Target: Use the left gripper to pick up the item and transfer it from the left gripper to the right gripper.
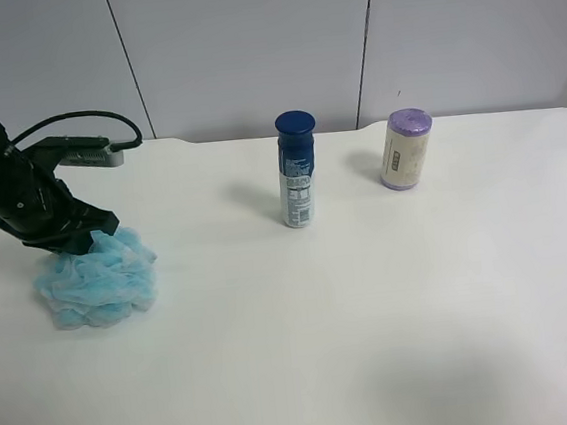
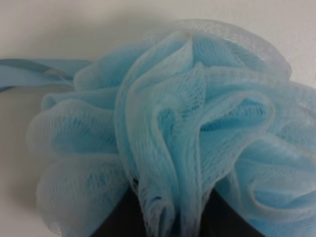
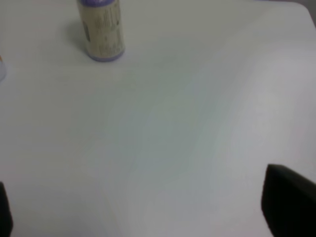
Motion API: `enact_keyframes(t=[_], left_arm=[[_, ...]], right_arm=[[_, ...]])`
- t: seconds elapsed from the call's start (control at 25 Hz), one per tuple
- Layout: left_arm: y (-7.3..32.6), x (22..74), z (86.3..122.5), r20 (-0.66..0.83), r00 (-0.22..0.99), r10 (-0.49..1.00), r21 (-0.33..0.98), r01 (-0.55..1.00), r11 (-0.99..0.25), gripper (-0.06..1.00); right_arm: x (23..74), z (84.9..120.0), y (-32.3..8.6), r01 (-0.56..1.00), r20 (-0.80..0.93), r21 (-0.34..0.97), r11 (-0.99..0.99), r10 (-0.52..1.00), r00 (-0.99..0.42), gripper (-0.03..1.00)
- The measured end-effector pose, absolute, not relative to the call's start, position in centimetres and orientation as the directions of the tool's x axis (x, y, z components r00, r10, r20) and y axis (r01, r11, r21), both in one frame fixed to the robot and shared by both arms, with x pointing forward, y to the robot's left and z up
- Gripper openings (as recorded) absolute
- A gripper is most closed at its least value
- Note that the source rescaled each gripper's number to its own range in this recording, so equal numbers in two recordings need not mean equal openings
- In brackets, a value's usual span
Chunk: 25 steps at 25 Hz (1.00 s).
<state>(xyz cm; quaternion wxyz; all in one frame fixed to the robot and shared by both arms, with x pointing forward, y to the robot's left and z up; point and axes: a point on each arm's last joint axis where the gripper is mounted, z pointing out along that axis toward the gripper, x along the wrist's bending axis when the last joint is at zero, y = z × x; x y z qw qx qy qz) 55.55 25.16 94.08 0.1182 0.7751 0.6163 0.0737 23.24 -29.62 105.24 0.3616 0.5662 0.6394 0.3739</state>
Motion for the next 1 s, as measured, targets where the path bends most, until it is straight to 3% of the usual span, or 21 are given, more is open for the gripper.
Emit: enact_keyframes(t=[0.56, 1.0], left_arm=[[25.3, 53.0, 105.7, -0.031, 0.256, 0.966, 0.412, 0.884, -0.221, 0.02], [24.2, 48.2, 111.4, -0.222, 0.290, 0.931, 0.539, 0.832, -0.131, 0.01]], right_arm=[[23.2, 105.2, -29.6, 0.454, -0.039, 0.888, 0.079, 0.994, -0.097, 0.99], [23.2, 105.2, -29.6, 0.454, -0.039, 0.888, 0.079, 0.994, -0.097, 0.99]])
